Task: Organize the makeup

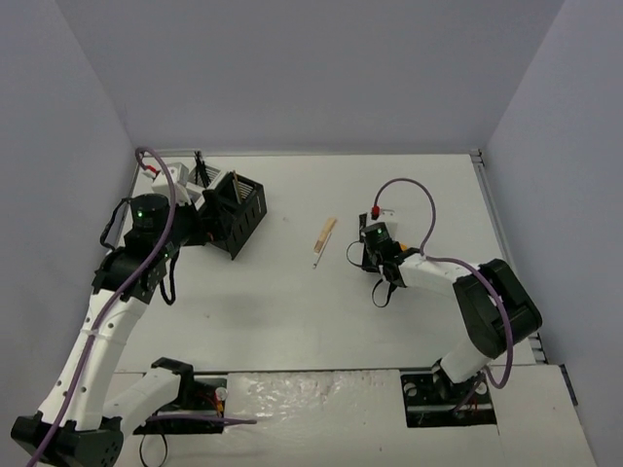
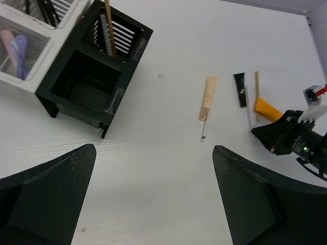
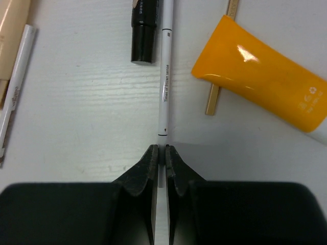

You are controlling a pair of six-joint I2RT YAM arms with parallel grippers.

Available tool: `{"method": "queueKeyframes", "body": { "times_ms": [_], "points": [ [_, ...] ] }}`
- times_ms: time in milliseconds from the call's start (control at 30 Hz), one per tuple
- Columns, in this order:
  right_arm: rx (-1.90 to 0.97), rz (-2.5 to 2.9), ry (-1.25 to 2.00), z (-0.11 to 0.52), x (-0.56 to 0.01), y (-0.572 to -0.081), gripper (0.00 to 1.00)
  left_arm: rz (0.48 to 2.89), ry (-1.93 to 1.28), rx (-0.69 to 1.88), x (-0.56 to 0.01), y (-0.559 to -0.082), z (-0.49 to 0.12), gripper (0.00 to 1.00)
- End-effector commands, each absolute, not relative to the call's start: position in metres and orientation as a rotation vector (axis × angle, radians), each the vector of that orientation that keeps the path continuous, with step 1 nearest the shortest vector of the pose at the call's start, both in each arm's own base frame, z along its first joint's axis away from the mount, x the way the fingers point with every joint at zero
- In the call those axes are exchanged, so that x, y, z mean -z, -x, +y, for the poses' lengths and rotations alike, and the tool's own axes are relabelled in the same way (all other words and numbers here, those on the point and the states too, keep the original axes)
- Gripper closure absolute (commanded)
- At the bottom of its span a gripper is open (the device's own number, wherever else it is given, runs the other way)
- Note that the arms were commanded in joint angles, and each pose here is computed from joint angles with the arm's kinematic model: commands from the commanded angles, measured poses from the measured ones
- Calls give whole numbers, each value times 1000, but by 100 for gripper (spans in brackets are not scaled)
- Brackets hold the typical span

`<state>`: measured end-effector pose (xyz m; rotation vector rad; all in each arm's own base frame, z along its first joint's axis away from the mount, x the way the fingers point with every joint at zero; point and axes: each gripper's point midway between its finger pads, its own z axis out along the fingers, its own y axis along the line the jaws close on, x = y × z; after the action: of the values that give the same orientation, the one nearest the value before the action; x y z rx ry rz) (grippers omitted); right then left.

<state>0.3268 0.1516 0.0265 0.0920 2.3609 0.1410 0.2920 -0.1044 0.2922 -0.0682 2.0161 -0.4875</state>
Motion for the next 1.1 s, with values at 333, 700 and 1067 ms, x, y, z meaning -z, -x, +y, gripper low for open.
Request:
{"method": "queueKeyframes", "body": {
  "times_ms": [333,700,1067],
  "points": [
    [-757,1674,292,245,-229,-280,100,1873,-37,935,-346,-310,-229,3],
    [-906,1545,375,268,-270,-265,100,1818,-94,1037,-363,-319,-296,4],
    [-975,1526,377,277,-270,-262,100,1828,-64,1030,-346,-334,-320,26]
  ]
}}
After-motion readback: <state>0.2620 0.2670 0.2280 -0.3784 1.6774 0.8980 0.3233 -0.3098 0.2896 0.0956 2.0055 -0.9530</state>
